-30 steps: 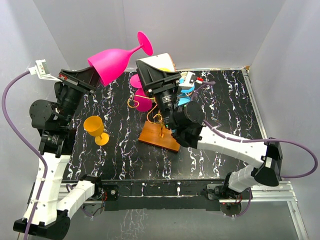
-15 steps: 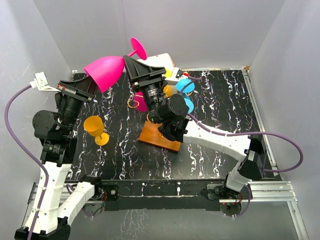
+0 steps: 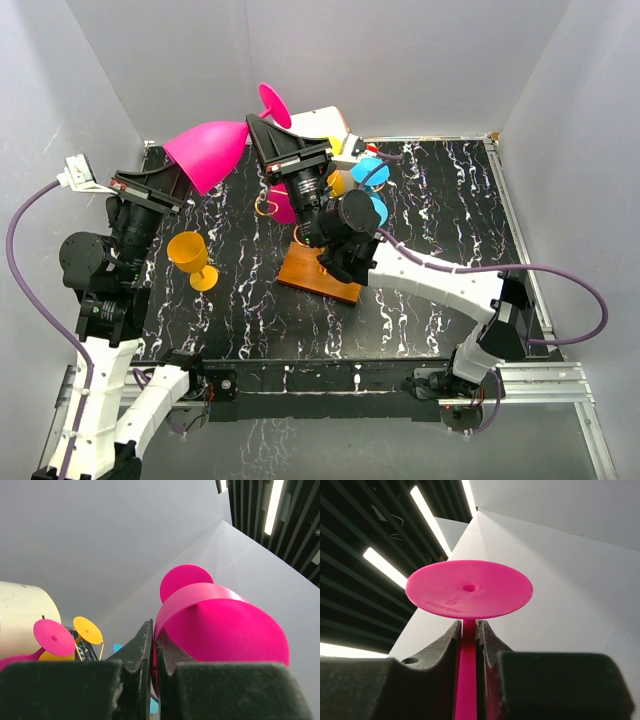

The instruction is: Place the wine glass upside down on the wine glass rack

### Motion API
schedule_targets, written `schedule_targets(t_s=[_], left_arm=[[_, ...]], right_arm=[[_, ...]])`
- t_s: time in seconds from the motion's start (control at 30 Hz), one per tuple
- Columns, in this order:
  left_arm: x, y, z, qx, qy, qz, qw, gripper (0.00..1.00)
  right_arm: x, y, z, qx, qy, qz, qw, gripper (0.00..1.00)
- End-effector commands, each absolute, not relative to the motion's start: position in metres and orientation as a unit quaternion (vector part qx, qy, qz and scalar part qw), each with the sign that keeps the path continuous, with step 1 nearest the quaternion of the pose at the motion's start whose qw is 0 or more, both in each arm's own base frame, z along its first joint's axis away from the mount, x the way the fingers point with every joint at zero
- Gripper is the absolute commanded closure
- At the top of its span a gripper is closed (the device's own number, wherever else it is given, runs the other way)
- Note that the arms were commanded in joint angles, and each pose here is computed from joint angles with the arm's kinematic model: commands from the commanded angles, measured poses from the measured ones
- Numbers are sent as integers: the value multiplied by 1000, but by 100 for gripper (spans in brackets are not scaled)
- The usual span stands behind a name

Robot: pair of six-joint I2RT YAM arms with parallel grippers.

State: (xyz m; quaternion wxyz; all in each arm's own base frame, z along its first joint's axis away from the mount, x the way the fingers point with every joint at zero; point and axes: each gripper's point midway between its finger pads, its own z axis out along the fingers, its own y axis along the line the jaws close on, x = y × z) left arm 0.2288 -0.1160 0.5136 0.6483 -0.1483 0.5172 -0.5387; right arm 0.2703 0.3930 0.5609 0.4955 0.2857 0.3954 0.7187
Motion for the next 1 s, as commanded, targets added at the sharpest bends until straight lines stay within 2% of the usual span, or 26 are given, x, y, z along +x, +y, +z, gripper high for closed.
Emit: schedule_targets(t_s=[0.0,0.03,0.1,0.2,0.23,0.33,0.43,0.6,0.7,0.83,0.97], left_arm=[[206,-129,521,-92,514,-560,643,100],[204,-130,522,-82,512,-559,646,100],[203,-130,520,-80,516,-553,649,100],[202,-126,517,-81,529,-534,655,87],[201,-125,517,-82,533,-528,656,81],[197,-118,514,-92,545,-503,664,51],[185,-111,511,-73,562,-462,682,36],[163,-87,487,-81,622,-367,687,31],[141,-81,498,-51,610,-345,712,30],[124,-85,522,-20,584,-357,729,28],[121,-102,536,1,573,-407,711,27]], right_arm=[[259,380,575,279,376,739,485,96],[257,379,576,278,373,741,484,100],[254,376,579,268,370,742,490,100],[250,367,582,259,364,739,505,100],[248,363,582,258,363,736,510,100],[245,351,583,250,358,724,535,100],[240,341,582,226,367,701,569,100],[228,327,569,168,399,657,617,100],[215,325,567,102,410,631,650,100],[207,324,556,40,442,593,672,100],[189,325,553,-29,439,585,682,100]])
